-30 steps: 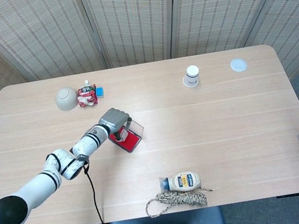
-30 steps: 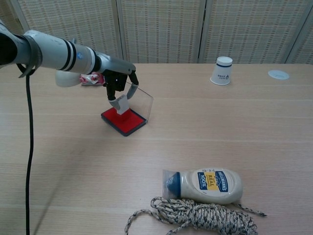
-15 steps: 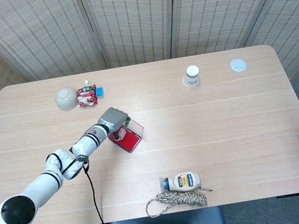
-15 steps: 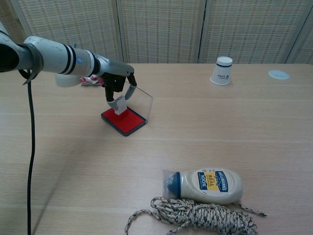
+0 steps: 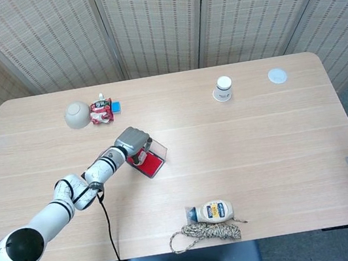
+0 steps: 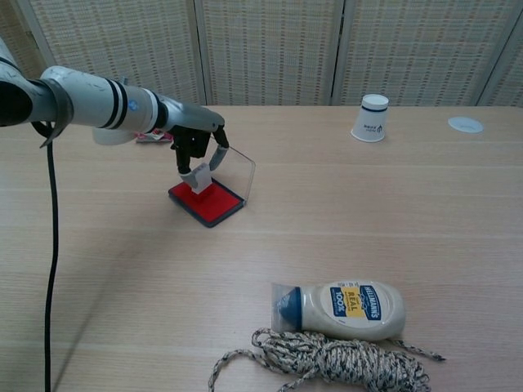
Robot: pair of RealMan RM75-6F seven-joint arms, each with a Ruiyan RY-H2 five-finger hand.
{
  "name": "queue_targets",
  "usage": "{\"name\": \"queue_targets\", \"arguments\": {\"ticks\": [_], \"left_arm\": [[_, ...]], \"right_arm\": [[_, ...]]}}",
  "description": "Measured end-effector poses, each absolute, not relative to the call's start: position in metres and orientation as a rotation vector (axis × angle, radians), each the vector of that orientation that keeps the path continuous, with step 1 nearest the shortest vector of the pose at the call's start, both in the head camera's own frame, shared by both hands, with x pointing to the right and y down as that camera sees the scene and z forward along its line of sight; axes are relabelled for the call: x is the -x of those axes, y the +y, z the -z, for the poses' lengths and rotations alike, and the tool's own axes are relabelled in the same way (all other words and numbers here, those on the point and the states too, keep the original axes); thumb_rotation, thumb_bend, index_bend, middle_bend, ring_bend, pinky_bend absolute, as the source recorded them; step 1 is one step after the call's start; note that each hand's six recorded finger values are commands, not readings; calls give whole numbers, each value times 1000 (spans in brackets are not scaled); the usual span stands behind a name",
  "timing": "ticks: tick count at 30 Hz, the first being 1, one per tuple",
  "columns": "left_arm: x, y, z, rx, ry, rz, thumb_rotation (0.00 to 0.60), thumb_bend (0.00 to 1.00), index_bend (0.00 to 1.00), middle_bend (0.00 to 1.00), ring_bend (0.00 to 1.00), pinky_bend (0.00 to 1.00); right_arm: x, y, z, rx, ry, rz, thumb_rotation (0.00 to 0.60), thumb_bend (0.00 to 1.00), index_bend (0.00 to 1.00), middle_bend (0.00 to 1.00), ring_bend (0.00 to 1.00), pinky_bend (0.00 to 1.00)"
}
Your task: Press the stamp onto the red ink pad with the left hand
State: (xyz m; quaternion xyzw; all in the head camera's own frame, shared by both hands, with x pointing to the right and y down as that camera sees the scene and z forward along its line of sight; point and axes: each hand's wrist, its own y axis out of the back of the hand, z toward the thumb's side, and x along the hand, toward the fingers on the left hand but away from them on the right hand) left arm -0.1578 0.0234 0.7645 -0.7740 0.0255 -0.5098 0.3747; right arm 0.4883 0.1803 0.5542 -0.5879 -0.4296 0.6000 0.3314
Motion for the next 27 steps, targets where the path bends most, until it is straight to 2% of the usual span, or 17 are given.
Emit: {"name": "queue_targets", "arguments": {"ticks": [14,27], "left_arm": [[159,22,-764,1985,75,1303,600,499,794,1000,902,730],[168,24,-744,2021,91,1277,600,499,794,1000,902,730]], "right_arm": [[-487,181,-555,1537,-1117,-1568,600,282,0,0,0,0],[-482,184,-552,1543,-1102,-1545,600,282,0,0,0,0]]}}
